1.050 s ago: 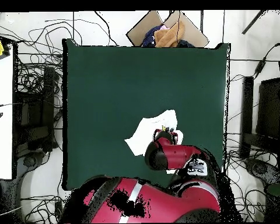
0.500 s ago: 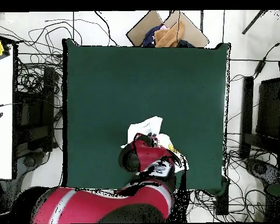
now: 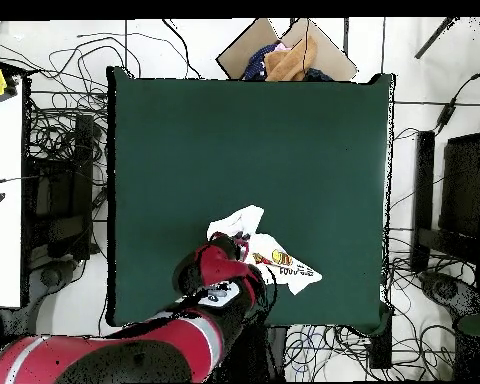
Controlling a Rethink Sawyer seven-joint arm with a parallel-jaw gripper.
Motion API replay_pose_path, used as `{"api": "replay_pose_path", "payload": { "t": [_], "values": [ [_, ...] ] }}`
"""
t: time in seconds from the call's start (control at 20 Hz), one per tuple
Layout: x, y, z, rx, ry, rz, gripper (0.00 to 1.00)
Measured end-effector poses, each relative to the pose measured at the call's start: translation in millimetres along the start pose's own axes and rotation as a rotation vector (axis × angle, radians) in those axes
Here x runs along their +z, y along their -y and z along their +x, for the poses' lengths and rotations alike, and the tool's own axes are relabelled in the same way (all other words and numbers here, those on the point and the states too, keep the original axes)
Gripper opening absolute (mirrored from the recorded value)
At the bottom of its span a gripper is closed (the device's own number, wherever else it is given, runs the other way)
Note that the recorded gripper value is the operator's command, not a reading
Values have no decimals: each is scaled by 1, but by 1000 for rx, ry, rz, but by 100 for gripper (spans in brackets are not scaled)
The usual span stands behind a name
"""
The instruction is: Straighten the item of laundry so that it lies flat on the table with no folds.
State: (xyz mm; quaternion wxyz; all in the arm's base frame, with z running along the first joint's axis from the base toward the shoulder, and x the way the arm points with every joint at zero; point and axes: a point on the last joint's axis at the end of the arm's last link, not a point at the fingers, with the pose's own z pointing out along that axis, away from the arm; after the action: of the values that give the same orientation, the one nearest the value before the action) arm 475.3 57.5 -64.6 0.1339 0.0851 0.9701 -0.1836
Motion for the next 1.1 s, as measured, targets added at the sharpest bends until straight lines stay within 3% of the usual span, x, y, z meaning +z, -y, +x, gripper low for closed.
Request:
{"api": "replay_pose_path", "payload": {
  "t": [0.25, 0.3, 0.45, 0.65, 0.95, 1.0, 1.1],
  "values": [
    [3, 4, 3, 22, 48, 12, 0],
    [3, 5, 3, 24, 54, 13, 100],
    [4, 19, 4, 51, 47, 22, 100],
    [4, 48, -1, 154, -27, -6, 100],
    [-16, 95, -11, 274, -217, -65, 100],
    [-24, 110, -14, 304, -278, -82, 100],
    [-29, 120, -18, 323, -315, -95, 100]
  ]
}}
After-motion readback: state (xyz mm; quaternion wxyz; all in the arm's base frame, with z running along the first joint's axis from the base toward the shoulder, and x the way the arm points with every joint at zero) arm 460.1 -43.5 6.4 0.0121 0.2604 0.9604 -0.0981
